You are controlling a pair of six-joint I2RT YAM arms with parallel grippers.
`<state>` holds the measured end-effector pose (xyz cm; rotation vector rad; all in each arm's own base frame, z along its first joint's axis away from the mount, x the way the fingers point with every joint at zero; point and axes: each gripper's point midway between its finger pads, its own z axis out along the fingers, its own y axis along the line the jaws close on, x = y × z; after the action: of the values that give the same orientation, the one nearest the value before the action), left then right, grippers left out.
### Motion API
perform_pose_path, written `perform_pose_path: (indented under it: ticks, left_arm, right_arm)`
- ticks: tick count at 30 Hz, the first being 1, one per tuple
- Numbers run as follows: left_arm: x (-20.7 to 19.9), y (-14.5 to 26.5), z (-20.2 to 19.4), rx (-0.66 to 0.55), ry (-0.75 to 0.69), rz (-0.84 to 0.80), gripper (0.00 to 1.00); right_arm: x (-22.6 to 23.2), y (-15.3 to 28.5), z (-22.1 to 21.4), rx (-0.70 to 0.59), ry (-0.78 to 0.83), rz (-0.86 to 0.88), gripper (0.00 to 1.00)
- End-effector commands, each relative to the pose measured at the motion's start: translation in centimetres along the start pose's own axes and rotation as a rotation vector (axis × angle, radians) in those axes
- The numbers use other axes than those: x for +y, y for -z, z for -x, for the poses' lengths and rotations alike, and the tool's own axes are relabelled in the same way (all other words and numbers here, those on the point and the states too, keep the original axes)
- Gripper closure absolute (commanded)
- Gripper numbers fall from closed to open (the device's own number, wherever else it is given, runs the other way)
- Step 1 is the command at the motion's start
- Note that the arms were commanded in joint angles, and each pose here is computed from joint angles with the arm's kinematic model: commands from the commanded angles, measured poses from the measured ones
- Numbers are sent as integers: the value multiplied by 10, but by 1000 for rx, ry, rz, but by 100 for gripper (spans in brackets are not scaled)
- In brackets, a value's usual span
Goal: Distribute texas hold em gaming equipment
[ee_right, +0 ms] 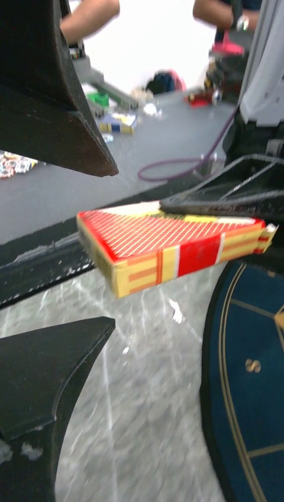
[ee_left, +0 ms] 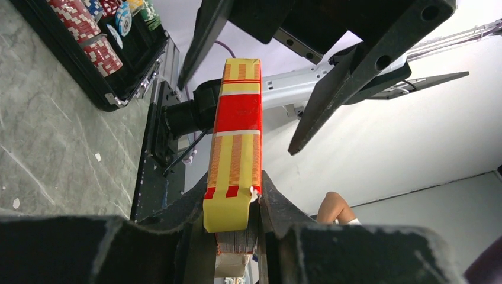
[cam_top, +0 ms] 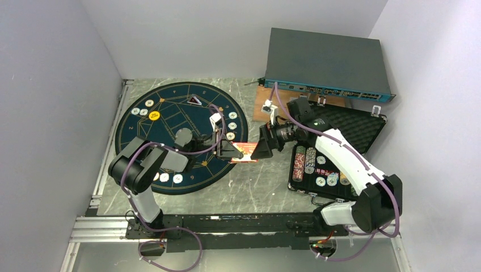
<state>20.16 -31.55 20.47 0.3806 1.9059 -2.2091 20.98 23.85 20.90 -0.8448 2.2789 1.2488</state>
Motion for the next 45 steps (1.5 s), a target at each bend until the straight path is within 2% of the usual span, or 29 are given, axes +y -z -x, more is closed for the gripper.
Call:
perform_pose_path:
  ticks: [1, 3, 5, 12, 16, 18, 27, 34, 37, 42, 45]
  left_arm:
    - [-33, -3, -1, -6, -188, -107, 100]
    - [-31, -3, -1, -8, -176, -106, 100]
    - [-31, -3, 1, -14, -168, -105, 100]
    - [-25, -5, -2, -14, -110, -91, 100]
    - [-12, -8, -11, 17, -67, -51, 75]
    - [-11, -10, -13, 26, -58, -55, 67]
    - [-8, -20, -16, 63, -23, -89, 52]
    - [-1, -22, -16, 76, 11, -82, 51]
    - [-2, -21, -17, 79, 11, -82, 49]
    - [-5, -21, -17, 84, 8, -86, 50]
    - [-5, -22, -17, 87, 7, -86, 48]
  right_arm:
    - [38, -1, 26, -105, -15, 219, 13]
    - [40, -2, 24, -106, -28, 246, 24]
    - [39, -5, 19, -103, -63, 258, 42]
    - [40, 2, 19, -106, -124, 275, 78]
    - [37, 11, 21, -120, -233, 286, 91]
    - [37, 12, 21, -126, -285, 291, 90]
    - [30, 11, 21, -137, -480, 300, 86]
    - [27, 10, 21, -147, -534, 290, 82]
    - [25, 10, 20, -147, -539, 280, 69]
    - [23, 9, 18, -143, -555, 283, 74]
    - [22, 9, 19, -145, -551, 276, 72]
